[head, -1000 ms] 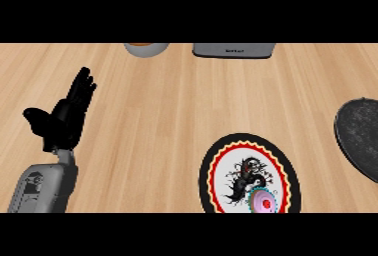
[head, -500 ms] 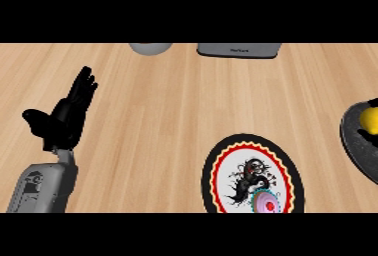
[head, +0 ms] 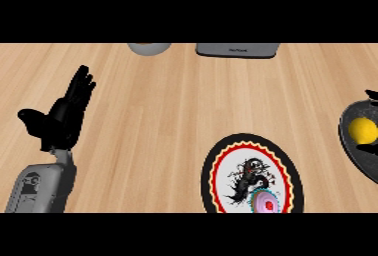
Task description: Pick the lemon from the plate and place it in the pan
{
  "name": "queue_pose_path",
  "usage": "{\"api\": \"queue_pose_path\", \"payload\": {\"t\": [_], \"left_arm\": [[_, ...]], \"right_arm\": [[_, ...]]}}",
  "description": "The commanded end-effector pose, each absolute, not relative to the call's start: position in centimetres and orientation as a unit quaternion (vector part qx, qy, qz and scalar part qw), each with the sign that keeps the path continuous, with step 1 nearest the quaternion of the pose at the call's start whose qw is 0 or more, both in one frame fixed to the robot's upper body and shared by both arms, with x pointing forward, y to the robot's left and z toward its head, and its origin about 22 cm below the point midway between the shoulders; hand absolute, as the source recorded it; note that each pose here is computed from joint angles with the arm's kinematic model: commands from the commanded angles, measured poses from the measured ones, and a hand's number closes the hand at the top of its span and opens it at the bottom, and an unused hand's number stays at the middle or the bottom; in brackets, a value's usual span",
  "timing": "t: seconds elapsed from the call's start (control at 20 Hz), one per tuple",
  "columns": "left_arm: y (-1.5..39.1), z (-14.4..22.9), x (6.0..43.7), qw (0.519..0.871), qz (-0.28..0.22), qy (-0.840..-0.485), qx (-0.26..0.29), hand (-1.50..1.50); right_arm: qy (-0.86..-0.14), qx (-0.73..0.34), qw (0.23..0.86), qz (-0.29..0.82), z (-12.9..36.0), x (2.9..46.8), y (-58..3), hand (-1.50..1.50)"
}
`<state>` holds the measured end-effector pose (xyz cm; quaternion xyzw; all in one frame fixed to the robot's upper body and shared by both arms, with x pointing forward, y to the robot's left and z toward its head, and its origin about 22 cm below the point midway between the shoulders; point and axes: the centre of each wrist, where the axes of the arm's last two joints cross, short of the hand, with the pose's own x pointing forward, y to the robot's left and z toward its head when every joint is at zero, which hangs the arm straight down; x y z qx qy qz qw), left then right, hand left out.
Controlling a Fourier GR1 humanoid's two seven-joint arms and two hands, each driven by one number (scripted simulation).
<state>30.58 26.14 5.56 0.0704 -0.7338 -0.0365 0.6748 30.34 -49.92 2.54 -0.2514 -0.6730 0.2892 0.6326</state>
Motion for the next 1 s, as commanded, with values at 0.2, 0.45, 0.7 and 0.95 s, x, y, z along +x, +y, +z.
{"api": "queue_pose_path", "payload": {"t": [0.2, 0.45, 0.7, 0.95], "left_arm": [[28.2, 5.3, 30.1, 0.677, -0.03, -0.731, 0.08, 0.0], [26.7, 5.0, 29.9, 0.684, -0.022, -0.724, 0.086, 0.0], [28.0, 5.2, 29.4, 0.689, -0.013, -0.718, 0.098, 0.0], [28.6, 3.9, 28.3, 0.694, -0.007, -0.713, 0.102, 0.0]], "right_arm": [[-0.764, -0.198, 0.597, 0.145, 2.8, 27.3, -53.1, -1.5], [-0.76, -0.112, 0.628, 0.122, 4.5, 23.1, -57.0, -1.5], [-0.77, -0.072, 0.622, 0.122, 6.2, 20.4, -59.3, -1.5], [-0.775, -0.08, 0.615, 0.124, 8.1, 17.3, -61.5, -1.5]]}}
